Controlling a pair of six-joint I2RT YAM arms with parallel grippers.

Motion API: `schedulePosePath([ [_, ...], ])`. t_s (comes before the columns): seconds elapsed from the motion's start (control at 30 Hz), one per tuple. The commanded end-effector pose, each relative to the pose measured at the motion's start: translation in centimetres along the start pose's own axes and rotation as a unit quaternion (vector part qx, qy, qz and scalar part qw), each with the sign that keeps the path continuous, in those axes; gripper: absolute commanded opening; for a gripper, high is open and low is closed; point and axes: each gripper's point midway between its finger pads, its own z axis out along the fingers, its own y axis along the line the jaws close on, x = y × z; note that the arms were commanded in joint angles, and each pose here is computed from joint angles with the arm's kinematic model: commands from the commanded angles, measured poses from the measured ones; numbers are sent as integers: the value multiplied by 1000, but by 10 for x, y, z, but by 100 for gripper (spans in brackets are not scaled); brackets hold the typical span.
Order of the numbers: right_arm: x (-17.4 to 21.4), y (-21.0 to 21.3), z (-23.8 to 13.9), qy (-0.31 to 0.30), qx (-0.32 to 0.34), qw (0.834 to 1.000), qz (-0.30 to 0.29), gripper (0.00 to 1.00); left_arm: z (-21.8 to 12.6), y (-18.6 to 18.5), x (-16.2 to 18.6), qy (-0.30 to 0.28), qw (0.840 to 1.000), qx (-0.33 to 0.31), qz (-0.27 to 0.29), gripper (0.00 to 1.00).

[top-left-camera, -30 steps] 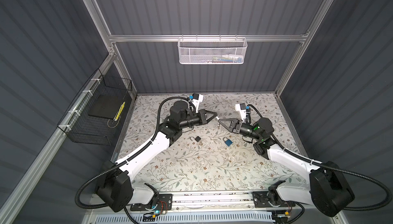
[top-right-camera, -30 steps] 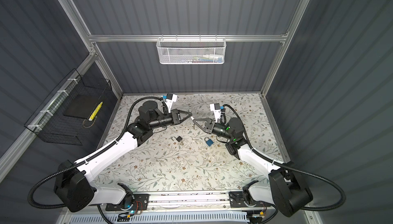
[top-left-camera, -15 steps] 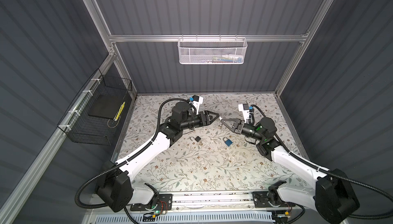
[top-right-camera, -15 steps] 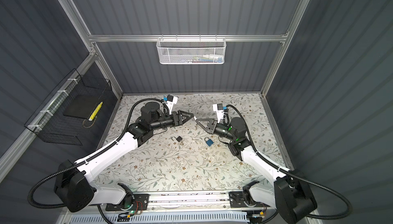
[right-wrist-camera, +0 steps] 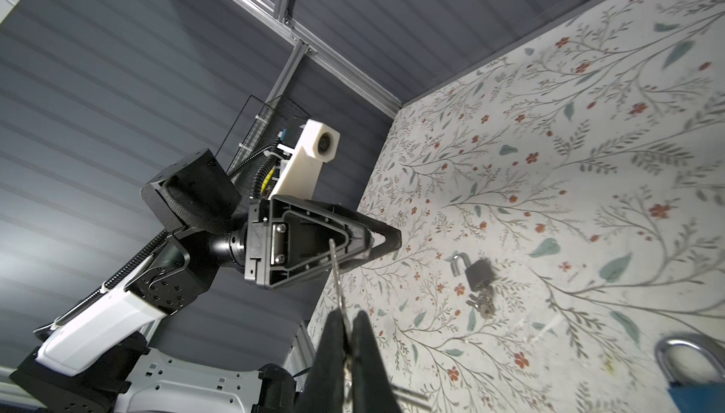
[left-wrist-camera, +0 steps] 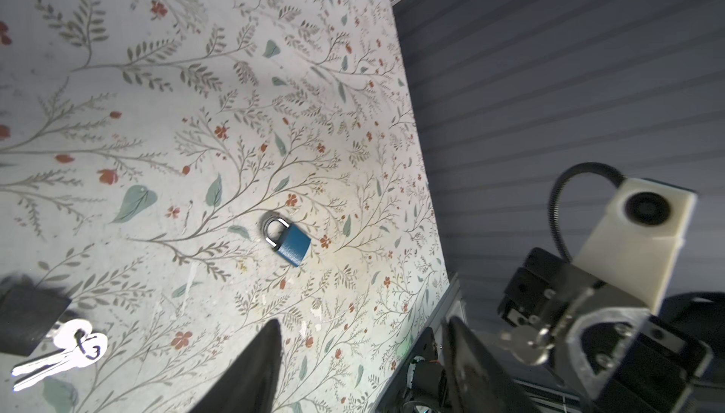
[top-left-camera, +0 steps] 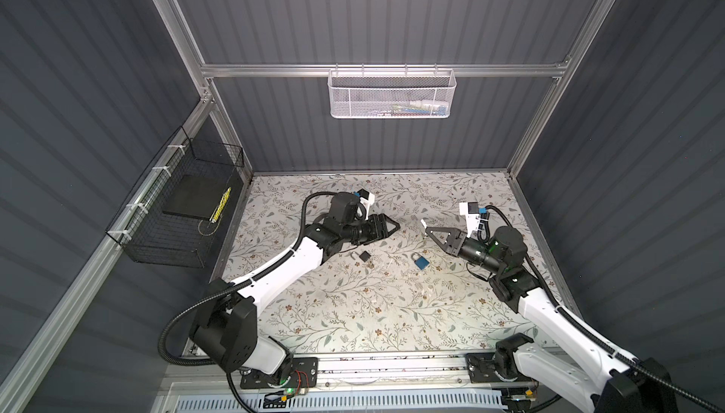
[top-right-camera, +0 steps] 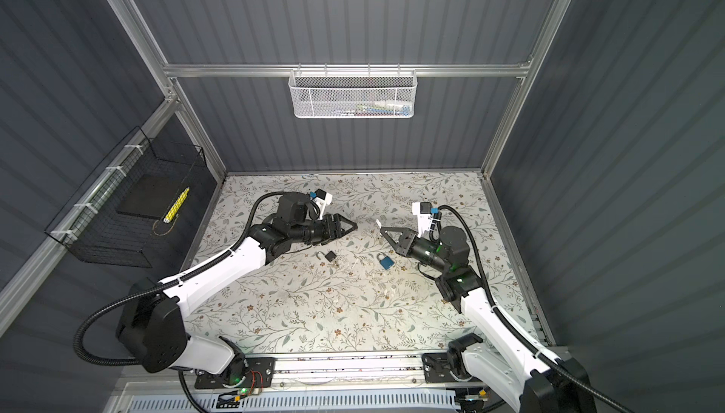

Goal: Unlock with the key

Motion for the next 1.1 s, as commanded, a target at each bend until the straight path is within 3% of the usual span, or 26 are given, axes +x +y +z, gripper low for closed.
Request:
schedulePosePath([
  [0.0,3,-27,-14,-12,61,998,-1,0,14,8,17,49,998,-29,-10,66],
  [0.17,1,-62,-42,-55,153,987,13,0,47,25,46,123,990,-65,-29,65],
  [0.47,8,-85,-78,-94,221,971,3,0,98,47,74,204,967,-139,-54,63],
  [1.07,21,-97,-104,-109,257,960,-10,0,160,70,86,214,954,-199,-70,64],
])
